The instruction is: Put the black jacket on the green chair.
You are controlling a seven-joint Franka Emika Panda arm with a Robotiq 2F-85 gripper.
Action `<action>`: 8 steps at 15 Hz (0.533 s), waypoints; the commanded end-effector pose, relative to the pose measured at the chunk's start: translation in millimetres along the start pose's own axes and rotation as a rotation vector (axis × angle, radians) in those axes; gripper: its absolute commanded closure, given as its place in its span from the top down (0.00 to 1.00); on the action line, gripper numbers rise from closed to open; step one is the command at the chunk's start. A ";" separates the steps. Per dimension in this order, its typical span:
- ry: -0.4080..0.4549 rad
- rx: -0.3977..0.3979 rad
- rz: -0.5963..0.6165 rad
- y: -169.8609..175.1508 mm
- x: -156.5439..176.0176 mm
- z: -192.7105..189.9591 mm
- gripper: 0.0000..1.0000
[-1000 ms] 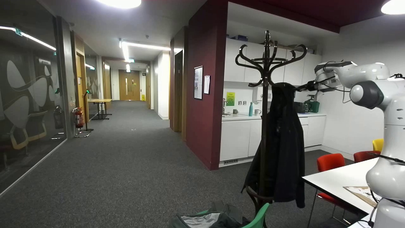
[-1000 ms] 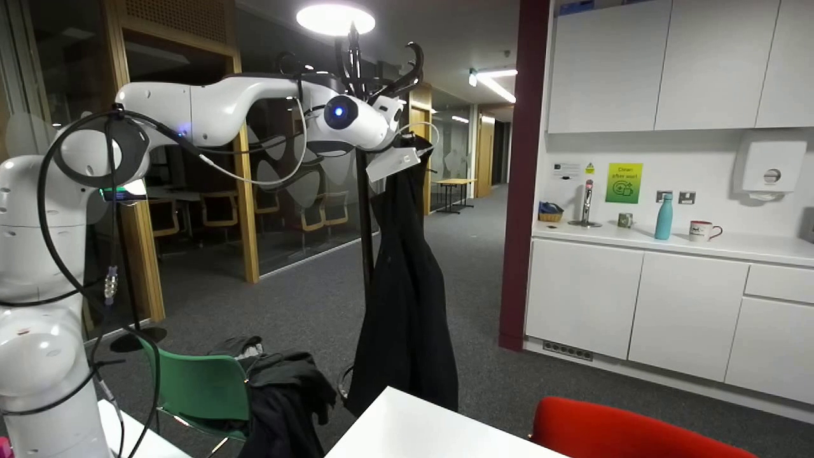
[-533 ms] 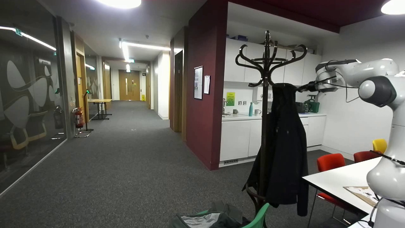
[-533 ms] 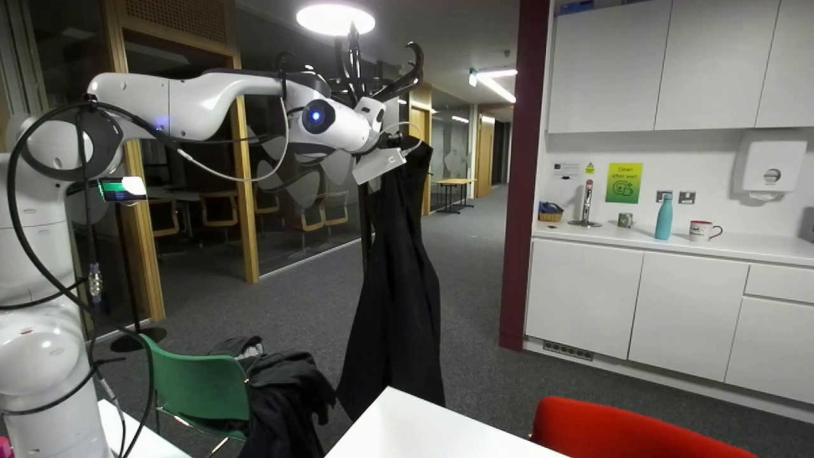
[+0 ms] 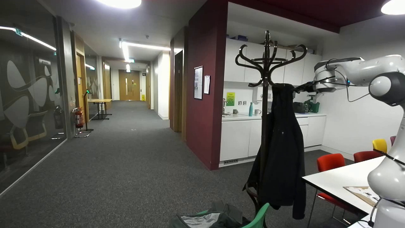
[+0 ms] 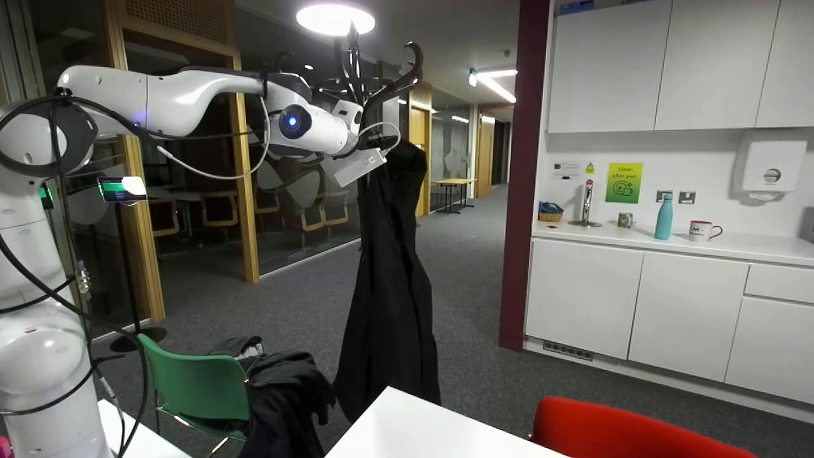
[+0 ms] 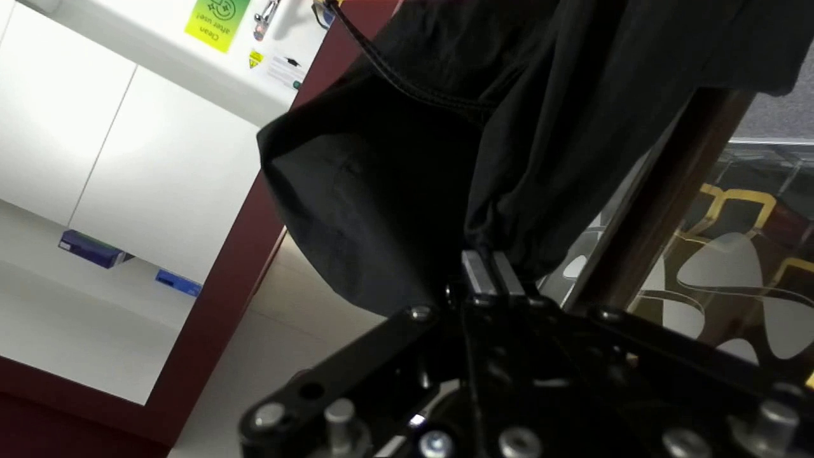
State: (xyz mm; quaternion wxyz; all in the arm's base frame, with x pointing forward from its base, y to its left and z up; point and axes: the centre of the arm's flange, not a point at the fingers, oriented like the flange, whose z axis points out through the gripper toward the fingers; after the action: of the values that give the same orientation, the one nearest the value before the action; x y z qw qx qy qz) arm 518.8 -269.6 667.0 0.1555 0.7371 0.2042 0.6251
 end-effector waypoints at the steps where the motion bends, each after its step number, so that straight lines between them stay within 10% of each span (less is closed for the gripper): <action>1: 0.053 -0.042 -0.032 -21.6 17.3 -28.7 0.01; 8: 0.061 -0.110 0.027 -26.6 19.3 -66.3 0.01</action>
State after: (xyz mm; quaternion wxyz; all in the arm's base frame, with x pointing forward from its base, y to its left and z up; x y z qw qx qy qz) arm 493.3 -247.1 668.0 0.1616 0.7284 0.1830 0.6402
